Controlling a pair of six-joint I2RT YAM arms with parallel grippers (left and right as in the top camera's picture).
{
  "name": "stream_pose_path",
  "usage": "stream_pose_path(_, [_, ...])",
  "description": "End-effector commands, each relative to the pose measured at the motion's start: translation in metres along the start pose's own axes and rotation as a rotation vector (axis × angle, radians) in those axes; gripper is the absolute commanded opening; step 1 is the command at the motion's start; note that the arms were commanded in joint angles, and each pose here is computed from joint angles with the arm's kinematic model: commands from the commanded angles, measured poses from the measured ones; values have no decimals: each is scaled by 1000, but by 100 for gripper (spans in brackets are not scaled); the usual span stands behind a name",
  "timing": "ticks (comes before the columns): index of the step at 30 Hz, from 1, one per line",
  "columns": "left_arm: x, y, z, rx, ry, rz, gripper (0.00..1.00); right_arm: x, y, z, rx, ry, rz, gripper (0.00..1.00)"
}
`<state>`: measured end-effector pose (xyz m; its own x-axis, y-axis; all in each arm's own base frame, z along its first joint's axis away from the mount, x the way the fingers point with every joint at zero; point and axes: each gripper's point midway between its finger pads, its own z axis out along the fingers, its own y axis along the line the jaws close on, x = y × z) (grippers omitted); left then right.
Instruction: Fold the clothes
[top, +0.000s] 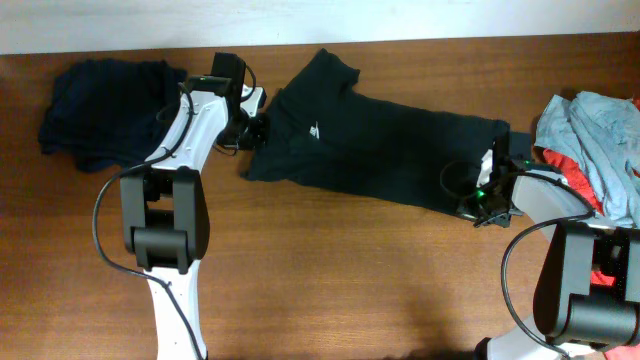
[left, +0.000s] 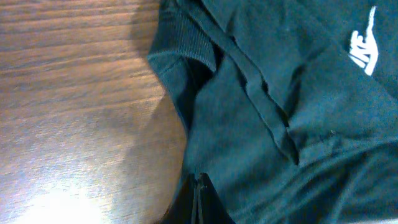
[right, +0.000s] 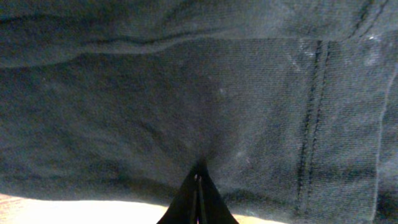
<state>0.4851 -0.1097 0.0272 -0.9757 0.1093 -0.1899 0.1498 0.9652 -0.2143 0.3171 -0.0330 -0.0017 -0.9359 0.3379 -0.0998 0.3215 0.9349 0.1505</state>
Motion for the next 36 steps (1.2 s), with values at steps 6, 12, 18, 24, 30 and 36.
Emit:
stream_pose_path(6, [7,2,20,22,40,51,1,32,-8,7,35,108,2,5])
stream_pose_path(12, [42,24,15,-104,185,27,1,38,-17,6,89,129,15,5])
stream_pose_path(18, [73,23,7,-116,311,-51,1,37,-19,5,101,125,28,18])
stream_pose_path(24, [85,24,-1,-133,355,-81,1,38,-26,5,142,126,25,21])
stream_pose_path(30, [62,32,-48,-242,212,-95,1,50,-47,-1,257,172,22,21])
stream_pose_path(36, [33,11,-91,-171,33,-87,1,26,-44,-7,245,100,26,24])
